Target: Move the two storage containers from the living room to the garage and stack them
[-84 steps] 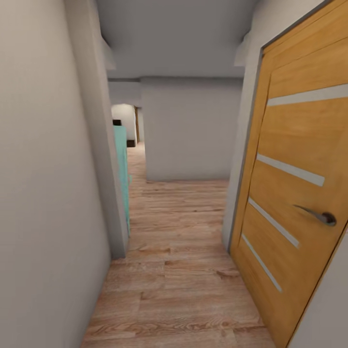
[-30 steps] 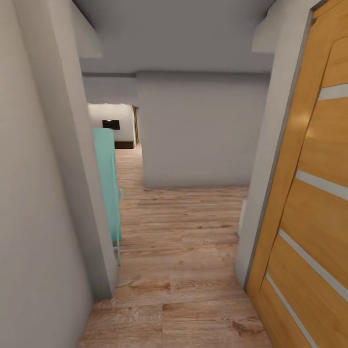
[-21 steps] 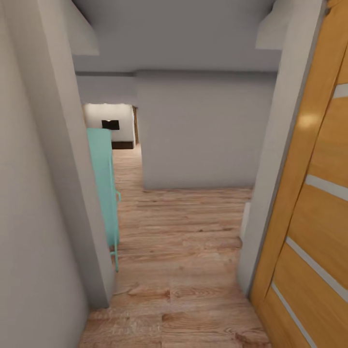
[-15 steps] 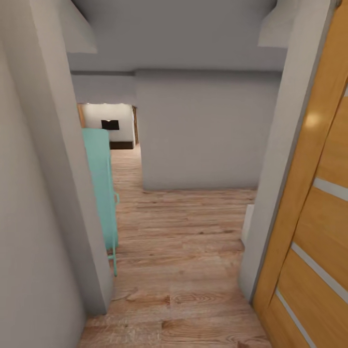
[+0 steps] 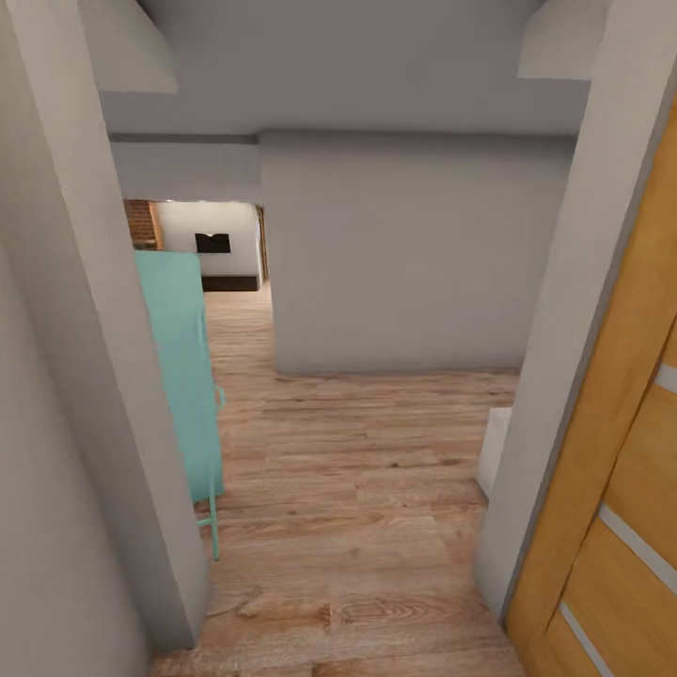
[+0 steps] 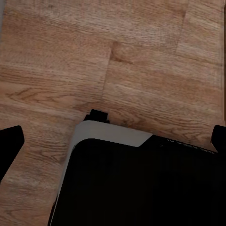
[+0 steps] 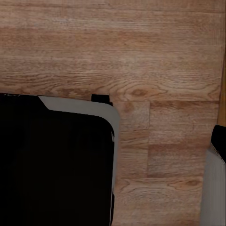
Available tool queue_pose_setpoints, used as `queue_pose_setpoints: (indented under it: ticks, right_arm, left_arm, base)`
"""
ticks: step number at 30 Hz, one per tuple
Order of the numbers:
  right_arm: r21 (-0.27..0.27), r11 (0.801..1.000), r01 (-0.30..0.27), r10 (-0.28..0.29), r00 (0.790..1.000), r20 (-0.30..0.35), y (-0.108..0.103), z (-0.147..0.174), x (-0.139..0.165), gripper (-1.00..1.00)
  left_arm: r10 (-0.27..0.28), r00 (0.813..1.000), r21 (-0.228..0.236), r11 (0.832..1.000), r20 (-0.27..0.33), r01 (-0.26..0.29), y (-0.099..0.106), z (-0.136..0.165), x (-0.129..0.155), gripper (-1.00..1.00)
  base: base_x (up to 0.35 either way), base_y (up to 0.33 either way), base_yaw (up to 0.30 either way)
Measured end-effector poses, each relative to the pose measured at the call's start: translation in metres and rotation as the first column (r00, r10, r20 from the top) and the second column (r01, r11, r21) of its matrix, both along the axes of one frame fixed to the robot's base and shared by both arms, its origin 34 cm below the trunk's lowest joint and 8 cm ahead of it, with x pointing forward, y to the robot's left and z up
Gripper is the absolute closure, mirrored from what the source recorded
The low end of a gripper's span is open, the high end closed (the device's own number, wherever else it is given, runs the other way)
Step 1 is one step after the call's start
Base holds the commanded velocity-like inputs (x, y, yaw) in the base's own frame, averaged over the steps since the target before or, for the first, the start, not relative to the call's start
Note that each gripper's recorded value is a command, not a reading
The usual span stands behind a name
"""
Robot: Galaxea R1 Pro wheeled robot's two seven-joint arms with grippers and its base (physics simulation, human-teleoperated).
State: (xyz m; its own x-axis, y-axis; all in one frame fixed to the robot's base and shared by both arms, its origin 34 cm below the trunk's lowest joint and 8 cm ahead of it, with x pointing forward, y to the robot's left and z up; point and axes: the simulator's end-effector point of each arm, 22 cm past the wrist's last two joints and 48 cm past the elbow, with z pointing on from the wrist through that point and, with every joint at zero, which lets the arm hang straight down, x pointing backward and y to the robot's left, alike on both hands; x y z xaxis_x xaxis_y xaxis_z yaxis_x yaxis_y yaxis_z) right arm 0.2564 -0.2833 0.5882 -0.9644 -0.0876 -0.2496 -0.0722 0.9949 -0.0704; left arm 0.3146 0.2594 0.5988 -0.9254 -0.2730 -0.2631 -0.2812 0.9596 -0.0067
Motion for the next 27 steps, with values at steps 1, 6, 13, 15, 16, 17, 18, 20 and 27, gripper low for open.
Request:
queue_pose_setpoints:
  ticks: [1,6,13,15,16,17,18,20,27]
  right_arm:
    - [0.0,1.0,0.0,0.0,1.0,0.0,0.0,0.0,0.0,-1.0]
    - [0.0,1.0,0.0,0.0,1.0,0.0,0.0,0.0,0.0,-1.0]
    - [0.0,1.0,0.0,0.0,1.0,0.0,0.0,0.0,0.0,-1.0]
    - [0.0,1.0,0.0,0.0,1.0,0.0,0.0,0.0,0.0,-1.0]
    - [0.0,1.0,0.0,0.0,1.0,0.0,0.0,0.0,0.0,-1.0]
    - [0.0,1.0,0.0,0.0,1.0,0.0,0.0,0.0,0.0,-1.0]
    - [0.0,1.0,0.0,0.0,1.0,0.0,0.0,0.0,0.0,-1.0]
    - [0.0,1.0,0.0,0.0,1.0,0.0,0.0,0.0,0.0,-1.0]
    - [0.0,1.0,0.0,0.0,1.0,0.0,0.0,0.0,0.0,-1.0]
  left_arm:
    - [0.0,1.0,0.0,1.0,0.0,0.0,0.0,0.0,0.0,-1.0]
    - [0.0,1.0,0.0,1.0,0.0,0.0,0.0,0.0,0.0,-1.0]
    - [0.0,1.0,0.0,1.0,0.0,0.0,0.0,0.0,0.0,-1.0]
    - [0.0,1.0,0.0,1.0,0.0,0.0,0.0,0.0,0.0,-1.0]
    - [0.0,1.0,0.0,1.0,0.0,0.0,0.0,0.0,0.0,-1.0]
    - [0.0,1.0,0.0,1.0,0.0,0.0,0.0,0.0,0.0,-1.0]
    - [0.0,1.0,0.0,1.0,0.0,0.0,0.0,0.0,0.0,-1.0]
    - [0.0,1.0,0.0,1.0,0.0,0.0,0.0,0.0,0.0,-1.0]
    - [0.0,1.0,0.0,1.0,0.0,0.0,0.0,0.0,0.0,-1.0]
  base:
    - [0.32,0.0,0.0]
    - [0.321,0.0,0.0]
    - [0.322,0.0,0.0]
    - [0.322,0.0,0.0]
    - [0.322,0.0,0.0]
    - [0.322,0.0,0.0]
    - [0.322,0.0,0.0]
    - [0.322,0.0,0.0]
    - [0.324,0.0,0.0]
